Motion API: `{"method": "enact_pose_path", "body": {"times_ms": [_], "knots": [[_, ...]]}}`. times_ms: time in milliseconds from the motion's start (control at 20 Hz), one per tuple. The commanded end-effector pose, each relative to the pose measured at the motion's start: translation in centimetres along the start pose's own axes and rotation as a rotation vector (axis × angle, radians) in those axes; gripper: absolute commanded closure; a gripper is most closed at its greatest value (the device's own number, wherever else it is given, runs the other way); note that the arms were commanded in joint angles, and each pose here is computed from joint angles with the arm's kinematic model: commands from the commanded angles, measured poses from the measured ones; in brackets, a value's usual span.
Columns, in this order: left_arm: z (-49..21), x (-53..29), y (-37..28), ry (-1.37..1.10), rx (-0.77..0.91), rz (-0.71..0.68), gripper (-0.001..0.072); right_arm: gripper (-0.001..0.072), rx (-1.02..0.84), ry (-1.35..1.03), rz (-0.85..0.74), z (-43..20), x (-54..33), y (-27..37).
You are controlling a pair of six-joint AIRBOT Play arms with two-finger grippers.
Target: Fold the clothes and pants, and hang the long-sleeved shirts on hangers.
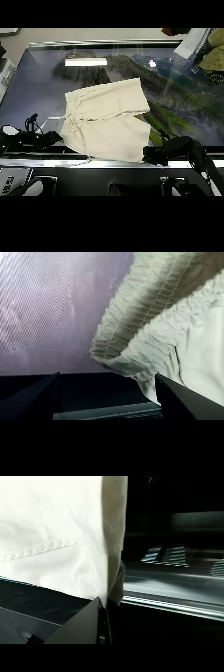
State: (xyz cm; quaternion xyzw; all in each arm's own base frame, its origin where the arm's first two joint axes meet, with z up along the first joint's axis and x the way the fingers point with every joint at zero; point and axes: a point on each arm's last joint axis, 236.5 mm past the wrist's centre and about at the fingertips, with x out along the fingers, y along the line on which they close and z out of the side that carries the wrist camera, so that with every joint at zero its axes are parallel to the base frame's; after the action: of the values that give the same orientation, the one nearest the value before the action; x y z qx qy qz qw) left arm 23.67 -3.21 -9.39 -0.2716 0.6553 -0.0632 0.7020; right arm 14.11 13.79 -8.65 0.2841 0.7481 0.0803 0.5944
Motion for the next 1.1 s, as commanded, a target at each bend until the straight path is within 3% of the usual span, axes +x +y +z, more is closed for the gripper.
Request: {"method": "enact_pose_path", "body": {"times_ms": [0,150,350,400,450,500,800,1050], "knots": [[0.8,0.0,-0.6,-0.031,-0.093,-0.024,0.0036,0.0691,0.000,-0.002,0.001,0.0,0.0,0.0],[1.9,0.1,-1.2,-0.077,-0.101,-0.043,0.0106,0.0691,0.000,-0.001,0.001,0.0,0.0,0.0],[1.1,1.7,-2.4,-0.028,-0.059,-0.044,0.0119,0.0691,0.003,-0.001,0.001,0.0,0.0,0.0],[0.7,2.1,-2.6,-0.008,-0.049,-0.044,0.0301,0.0692,0.003,-0.001,0.001,0.0,0.0,0.0],[0.5,2.2,-2.8,0.000,-0.036,-0.045,0.0606,0.0692,0.005,0.001,0.001,0.0,0.0,0.0],[0.5,2.0,-3.0,0.000,-0.018,-0.047,0.0690,0.0692,0.010,0.006,0.000,-0.2,0.0,0.0],[-2.4,-2.4,-5.4,0.112,-0.022,-0.119,0.0692,0.0694,0.012,0.069,0.010,-2.7,-3.7,2.3],[-5.7,-7.8,-8.7,0.020,-0.071,-0.143,0.0692,0.0695,-0.044,0.030,0.026,-5.6,-11.0,6.1]]}}
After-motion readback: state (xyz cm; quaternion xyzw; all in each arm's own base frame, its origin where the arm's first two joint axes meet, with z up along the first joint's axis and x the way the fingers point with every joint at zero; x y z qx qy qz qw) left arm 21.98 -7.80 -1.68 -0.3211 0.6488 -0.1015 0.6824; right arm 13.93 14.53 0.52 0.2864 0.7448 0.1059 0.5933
